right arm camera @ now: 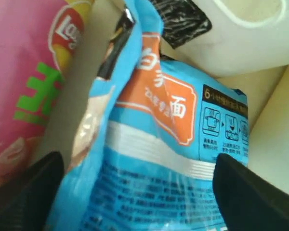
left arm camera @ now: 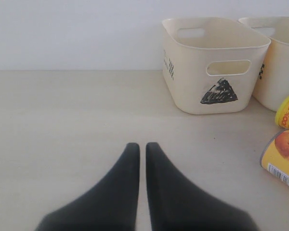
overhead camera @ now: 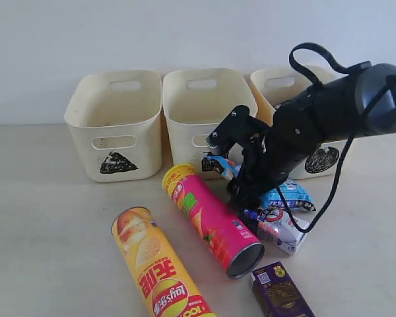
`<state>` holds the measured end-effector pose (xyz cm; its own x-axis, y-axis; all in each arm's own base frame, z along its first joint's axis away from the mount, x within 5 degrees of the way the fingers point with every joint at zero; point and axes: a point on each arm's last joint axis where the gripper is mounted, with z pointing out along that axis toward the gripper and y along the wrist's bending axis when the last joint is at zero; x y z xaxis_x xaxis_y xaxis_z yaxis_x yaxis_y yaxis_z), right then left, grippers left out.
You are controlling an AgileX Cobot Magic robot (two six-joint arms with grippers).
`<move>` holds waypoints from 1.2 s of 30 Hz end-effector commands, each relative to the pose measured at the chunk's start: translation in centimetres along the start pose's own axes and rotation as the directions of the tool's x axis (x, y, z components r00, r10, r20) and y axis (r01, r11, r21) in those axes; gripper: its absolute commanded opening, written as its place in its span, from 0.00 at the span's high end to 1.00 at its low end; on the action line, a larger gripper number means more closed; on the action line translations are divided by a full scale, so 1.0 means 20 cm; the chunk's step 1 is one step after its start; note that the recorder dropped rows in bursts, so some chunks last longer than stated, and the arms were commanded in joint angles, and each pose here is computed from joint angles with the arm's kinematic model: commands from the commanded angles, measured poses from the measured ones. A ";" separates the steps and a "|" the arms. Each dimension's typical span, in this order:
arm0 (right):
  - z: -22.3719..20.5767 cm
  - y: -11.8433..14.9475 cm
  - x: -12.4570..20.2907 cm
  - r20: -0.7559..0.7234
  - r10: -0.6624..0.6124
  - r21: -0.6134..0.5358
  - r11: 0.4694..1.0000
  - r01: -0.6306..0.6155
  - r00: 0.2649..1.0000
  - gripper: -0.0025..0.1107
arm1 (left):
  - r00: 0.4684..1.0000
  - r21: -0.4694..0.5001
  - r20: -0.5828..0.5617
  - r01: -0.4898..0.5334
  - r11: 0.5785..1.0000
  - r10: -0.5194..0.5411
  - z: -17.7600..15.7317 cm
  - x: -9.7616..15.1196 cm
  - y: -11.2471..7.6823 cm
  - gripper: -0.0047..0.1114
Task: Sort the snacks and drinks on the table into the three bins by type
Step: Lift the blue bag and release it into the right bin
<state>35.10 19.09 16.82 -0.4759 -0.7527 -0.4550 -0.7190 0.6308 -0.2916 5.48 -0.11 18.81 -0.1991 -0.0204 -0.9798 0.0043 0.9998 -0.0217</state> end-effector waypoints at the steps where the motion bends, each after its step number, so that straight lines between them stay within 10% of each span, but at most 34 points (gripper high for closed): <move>1: 0.05 -0.03 0.03 0.006 0.022 0.014 1.000 -0.022 1.000 0.32 | 1.000 -0.001 0.004 0.008 1.000 -0.008 0.00 0.00 0.00 0.93; 6: 0.06 -0.03 0.01 0.041 0.037 0.020 0.999 -0.038 0.998 0.47 | 1.000 -0.001 0.004 0.008 1.000 -0.008 0.00 0.00 0.00 0.93; 12: 0.06 -0.03 0.03 -0.003 0.000 0.025 1.000 0.000 1.000 0.99 | 1.000 -0.001 0.004 0.008 1.000 -0.008 0.00 0.00 0.00 0.93; 36: -0.42 -0.13 -0.04 0.074 0.014 0.117 0.993 -0.023 0.997 0.98 | 1.000 -0.001 0.004 0.008 1.000 -0.008 0.00 0.00 0.00 0.93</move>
<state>33.79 17.06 23.57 -0.4547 -0.7307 -0.5092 -0.6559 0.6615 -0.3636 5.48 -0.11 18.81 -0.1991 -0.0204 -0.9798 0.0043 0.9998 -0.0217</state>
